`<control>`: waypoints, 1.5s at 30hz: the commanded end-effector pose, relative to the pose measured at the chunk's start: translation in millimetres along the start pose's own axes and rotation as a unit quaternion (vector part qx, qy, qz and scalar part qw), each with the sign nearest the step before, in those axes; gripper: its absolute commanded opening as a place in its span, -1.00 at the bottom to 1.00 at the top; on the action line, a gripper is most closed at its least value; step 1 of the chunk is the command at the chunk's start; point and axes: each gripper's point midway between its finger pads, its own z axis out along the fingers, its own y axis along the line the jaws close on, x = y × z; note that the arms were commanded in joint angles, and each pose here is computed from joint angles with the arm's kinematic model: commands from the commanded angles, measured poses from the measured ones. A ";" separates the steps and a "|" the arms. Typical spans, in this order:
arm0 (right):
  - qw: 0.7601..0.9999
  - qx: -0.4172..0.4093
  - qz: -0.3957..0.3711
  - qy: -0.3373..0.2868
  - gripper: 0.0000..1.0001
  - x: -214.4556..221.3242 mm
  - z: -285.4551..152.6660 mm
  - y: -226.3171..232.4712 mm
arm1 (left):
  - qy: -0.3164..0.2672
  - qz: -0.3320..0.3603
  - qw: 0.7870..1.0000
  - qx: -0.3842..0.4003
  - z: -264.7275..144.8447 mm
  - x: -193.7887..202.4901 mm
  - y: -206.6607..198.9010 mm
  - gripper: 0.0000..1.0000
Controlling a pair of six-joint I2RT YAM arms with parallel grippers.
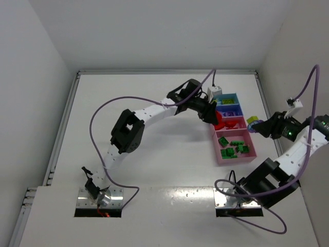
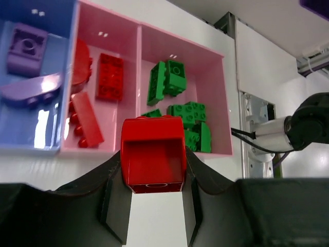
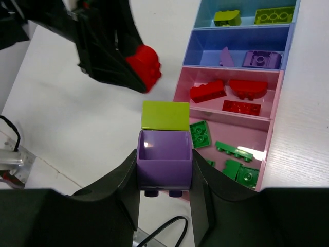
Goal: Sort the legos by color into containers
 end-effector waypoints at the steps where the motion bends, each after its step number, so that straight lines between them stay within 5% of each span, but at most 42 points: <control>1: 0.999 -0.017 -0.020 -0.032 -1.00 -8.5 -4.0 30.4 | -0.018 0.020 1.000 0.009 15.0 -19.9 -9.2 -0.75; 11: 0.999 -0.014 -0.021 -0.040 -1.00 -11.7 -6.6 41.2 | -0.026 0.034 0.999 -0.014 50.1 -9.1 24.5 -0.64; 14: 0.999 -0.014 -0.021 -0.040 -1.00 -11.7 -6.6 41.2 | -0.028 0.038 0.999 -0.014 58.4 -7.6 26.4 -0.46; 22: 0.998 -0.028 -0.021 -0.050 -1.00 -19.6 -5.2 42.2 | -0.036 0.047 0.998 -0.018 59.1 -15.5 20.2 0.52; 25: 0.997 -0.042 -0.015 -0.056 -1.00 -24.5 -2.9 42.1 | -0.041 0.057 0.997 -0.017 49.6 -26.7 8.9 0.66; 30: 0.994 -0.090 -0.001 -0.058 -1.00 -29.1 10.4 42.4 | -0.077 0.086 0.993 -0.008 -6.9 -78.3 -32.9 0.69; 33: 0.982 -0.186 -0.013 -0.012 -1.00 -21.2 45.1 66.3 | -0.087 0.083 0.993 0.006 -59.9 -89.7 -56.2 0.69; 40: 0.930 -0.356 -0.056 0.074 -1.00 -11.8 101.7 136.9 | -0.075 0.043 0.993 0.082 -167.0 -53.3 -95.2 0.64; 45: 0.902 -0.411 -0.081 0.108 -1.00 -4.0 119.2 168.7 | -0.072 0.029 0.992 0.095 -192.7 -29.5 -107.6 0.64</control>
